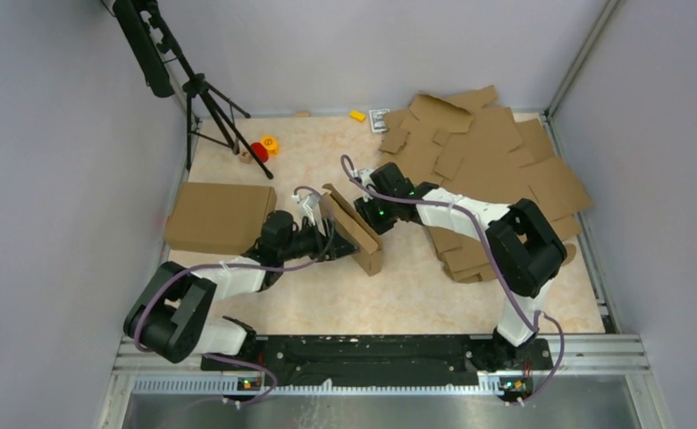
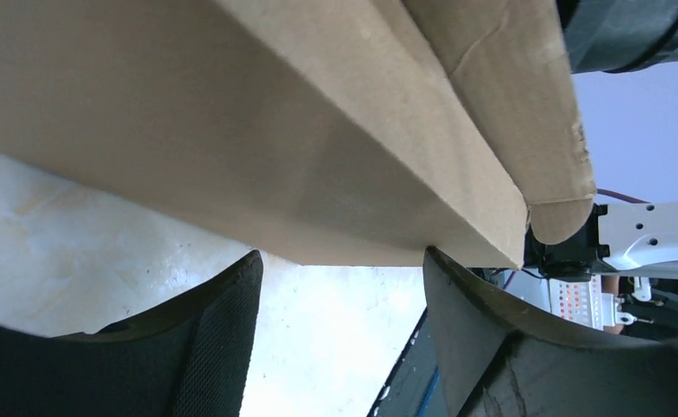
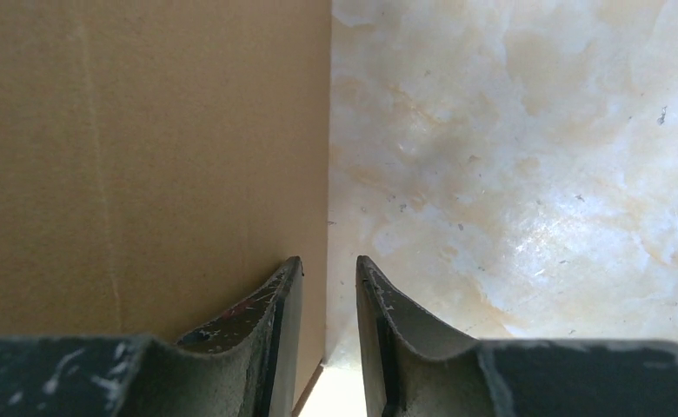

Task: Fold the paper box
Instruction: Close the paper box at the center of the board.

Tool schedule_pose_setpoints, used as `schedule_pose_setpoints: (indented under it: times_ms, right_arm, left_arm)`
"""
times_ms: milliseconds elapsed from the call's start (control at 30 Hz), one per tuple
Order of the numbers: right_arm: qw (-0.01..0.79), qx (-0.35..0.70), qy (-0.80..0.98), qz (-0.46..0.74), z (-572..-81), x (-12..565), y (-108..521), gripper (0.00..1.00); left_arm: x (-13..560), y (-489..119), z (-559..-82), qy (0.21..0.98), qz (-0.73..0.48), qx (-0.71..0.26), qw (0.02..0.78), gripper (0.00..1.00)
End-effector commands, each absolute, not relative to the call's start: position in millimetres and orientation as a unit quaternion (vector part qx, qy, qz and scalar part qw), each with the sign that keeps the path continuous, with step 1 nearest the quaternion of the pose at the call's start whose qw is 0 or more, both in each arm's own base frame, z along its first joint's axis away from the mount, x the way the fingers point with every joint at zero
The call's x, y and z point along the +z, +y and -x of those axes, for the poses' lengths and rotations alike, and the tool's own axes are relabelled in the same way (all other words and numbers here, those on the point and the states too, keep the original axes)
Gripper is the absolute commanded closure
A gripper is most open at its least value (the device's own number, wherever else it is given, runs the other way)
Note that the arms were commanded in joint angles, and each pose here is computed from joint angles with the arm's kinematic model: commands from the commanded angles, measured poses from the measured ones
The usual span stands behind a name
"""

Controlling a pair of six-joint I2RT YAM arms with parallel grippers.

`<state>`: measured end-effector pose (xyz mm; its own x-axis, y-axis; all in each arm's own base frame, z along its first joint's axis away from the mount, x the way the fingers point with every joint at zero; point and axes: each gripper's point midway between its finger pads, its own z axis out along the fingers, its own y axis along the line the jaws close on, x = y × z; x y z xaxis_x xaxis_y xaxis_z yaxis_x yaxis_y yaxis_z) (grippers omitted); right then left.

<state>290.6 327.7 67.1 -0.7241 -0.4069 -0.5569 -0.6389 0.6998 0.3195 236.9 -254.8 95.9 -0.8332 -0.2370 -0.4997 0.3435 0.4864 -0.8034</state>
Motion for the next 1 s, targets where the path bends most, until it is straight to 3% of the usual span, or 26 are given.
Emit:
schedule_pose_setpoints:
  times_ms: [0, 500, 800, 967]
  right_arm:
    - [0.241, 0.262, 0.885, 0.301, -295.2, 71.7, 339.7, 0.71]
    - [0.255, 0.284, 0.877, 0.293, -294.0, 90.8, 346.1, 0.71]
    - [0.266, 0.295, 0.869, 0.296, -285.4, 106.7, 345.6, 0.71]
    - [0.278, 0.312, 0.858, 0.298, -276.7, 127.8, 343.9, 0.70]
  left_arm:
    - [130.7, -263.1, -247.2, 0.778, -0.076, -0.525, 0.335, 0.29]
    - [157.0, -237.6, -243.5, 0.766, -0.042, -0.502, 0.399, 0.17]
    - [146.7, -241.2, -255.5, 0.787, -0.023, -0.491, 0.373, 0.37]
    - [145.2, -238.1, -256.8, 0.793, -0.026, -0.478, 0.377, 0.40]
